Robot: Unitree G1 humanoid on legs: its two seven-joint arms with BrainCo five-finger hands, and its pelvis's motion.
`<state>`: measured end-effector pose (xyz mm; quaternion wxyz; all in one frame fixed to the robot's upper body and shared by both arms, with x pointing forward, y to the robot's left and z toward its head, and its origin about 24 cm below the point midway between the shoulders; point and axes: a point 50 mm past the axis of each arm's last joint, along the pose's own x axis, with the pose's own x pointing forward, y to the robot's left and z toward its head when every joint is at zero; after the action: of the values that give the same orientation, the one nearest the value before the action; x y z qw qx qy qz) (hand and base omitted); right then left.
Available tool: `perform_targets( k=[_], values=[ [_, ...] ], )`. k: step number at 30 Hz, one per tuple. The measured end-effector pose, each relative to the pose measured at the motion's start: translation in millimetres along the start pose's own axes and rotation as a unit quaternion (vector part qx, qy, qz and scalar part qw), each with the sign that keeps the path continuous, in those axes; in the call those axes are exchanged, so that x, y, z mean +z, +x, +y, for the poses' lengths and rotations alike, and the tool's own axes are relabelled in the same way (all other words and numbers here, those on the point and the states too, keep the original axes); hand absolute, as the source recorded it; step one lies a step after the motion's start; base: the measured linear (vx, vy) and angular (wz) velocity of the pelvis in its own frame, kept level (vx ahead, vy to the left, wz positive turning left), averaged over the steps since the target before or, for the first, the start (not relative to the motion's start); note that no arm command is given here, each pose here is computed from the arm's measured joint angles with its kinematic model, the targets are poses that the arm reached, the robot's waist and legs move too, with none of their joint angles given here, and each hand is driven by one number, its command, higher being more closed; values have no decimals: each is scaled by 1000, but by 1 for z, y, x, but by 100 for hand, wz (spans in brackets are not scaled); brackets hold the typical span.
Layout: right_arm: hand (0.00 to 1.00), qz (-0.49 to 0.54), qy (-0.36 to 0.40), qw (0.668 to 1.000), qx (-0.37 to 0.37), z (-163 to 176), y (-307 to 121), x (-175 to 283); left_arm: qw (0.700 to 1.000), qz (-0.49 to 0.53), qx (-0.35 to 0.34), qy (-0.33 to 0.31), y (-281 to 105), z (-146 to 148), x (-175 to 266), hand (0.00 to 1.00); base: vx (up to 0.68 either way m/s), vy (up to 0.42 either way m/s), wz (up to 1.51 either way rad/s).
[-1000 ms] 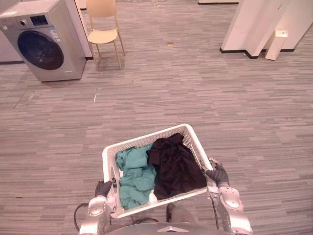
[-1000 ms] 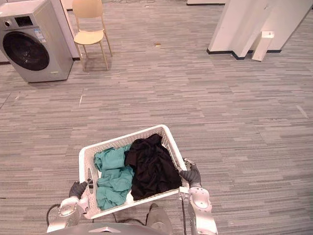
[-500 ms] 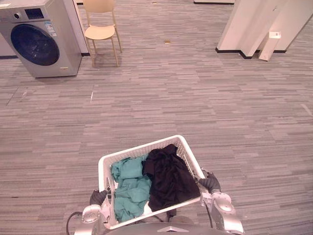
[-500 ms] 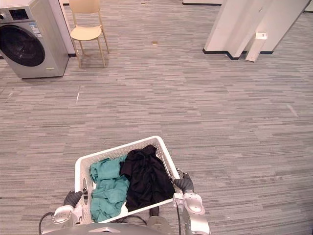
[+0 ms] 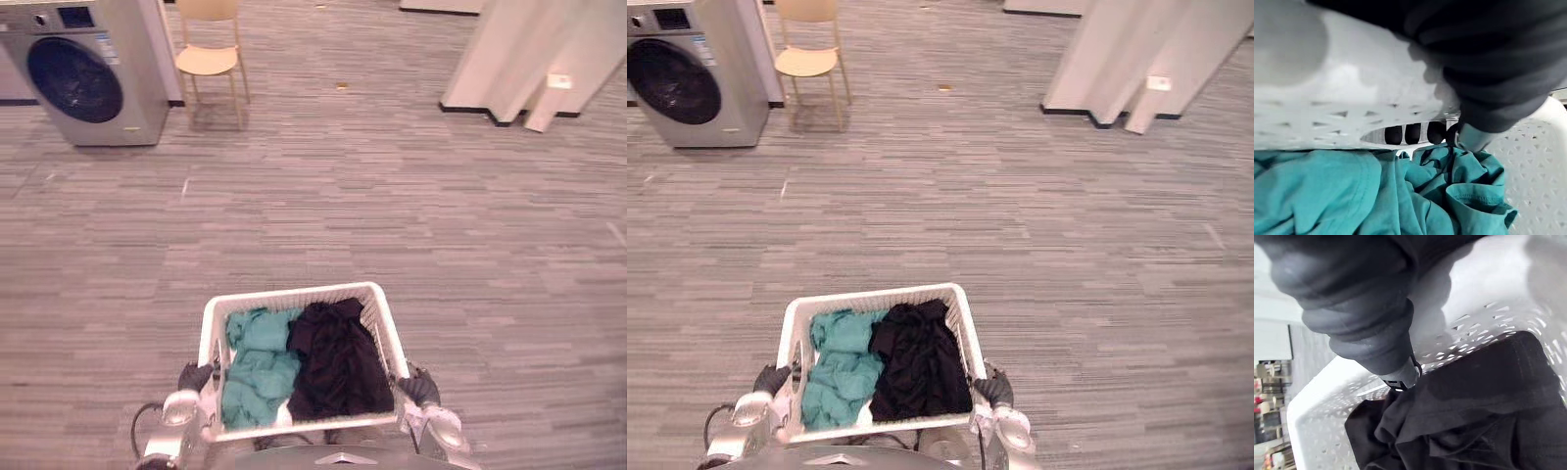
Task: Pick up the laundry basket with both hands and put the clothes into the washing machine.
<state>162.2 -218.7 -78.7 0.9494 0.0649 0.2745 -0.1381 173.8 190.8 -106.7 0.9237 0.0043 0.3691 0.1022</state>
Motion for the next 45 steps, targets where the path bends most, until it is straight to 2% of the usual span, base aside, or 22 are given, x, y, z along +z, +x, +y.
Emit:
perform_targets(
  k=[5, 8, 14, 17, 19, 24, 28, 31, 39, 43, 45],
  values=[
    [100, -59, -26, 998, 4, -3, 14, 39, 999, -4, -19, -41, -1, -16, 5, 100, 64, 189, 4],
    [100, -57, -30, 998, -11, -6, 15, 39, 999, 1, -16, -41, -3, -21, 2, 100, 241, 511, -1],
    [100, -50, -9, 999, -18, -1, 11, 31, 999, -27, -19, -18, -3, -15, 16, 100, 351, 456, 3],
    [100, -46, 12, 999, -9, 10, 10, 27, 999, -50, -6, -6, -3, -3, 28, 100, 465, 320, 8],
    [100, -75, 21, 997, 1, 18, 10, 41, 997, -74, -3, -6, -2, 0, 42, 100, 474, 162, 21],
    [100, -117, 36, 992, -13, 10, -5, 56, 994, -107, -23, -7, 0, -13, 64, 100, 639, 68, 42],
    [100, -131, 32, 990, -44, -11, -9, 64, 993, -108, -52, -22, -1, -37, 69, 100, 798, -73, 79],
    [100, -149, 10, 988, -32, -12, -19, 70, 994, -84, -50, -52, -8, -41, 50, 100, 727, -111, 15],
    [100, -159, -19, 987, 2, 4, -12, 79, 993, -66, -16, -92, -21, -24, 25, 100, 631, 65, -67],
    [100, -98, -26, 995, -7, -6, -8, 50, 996, -20, -8, -89, -30, -22, -3, 100, 769, 320, -75],
    [100, -74, -15, 997, -16, -7, -7, 38, 997, -16, -4, -76, -27, -19, -2, 100, 811, 235, 6]
  ],
)
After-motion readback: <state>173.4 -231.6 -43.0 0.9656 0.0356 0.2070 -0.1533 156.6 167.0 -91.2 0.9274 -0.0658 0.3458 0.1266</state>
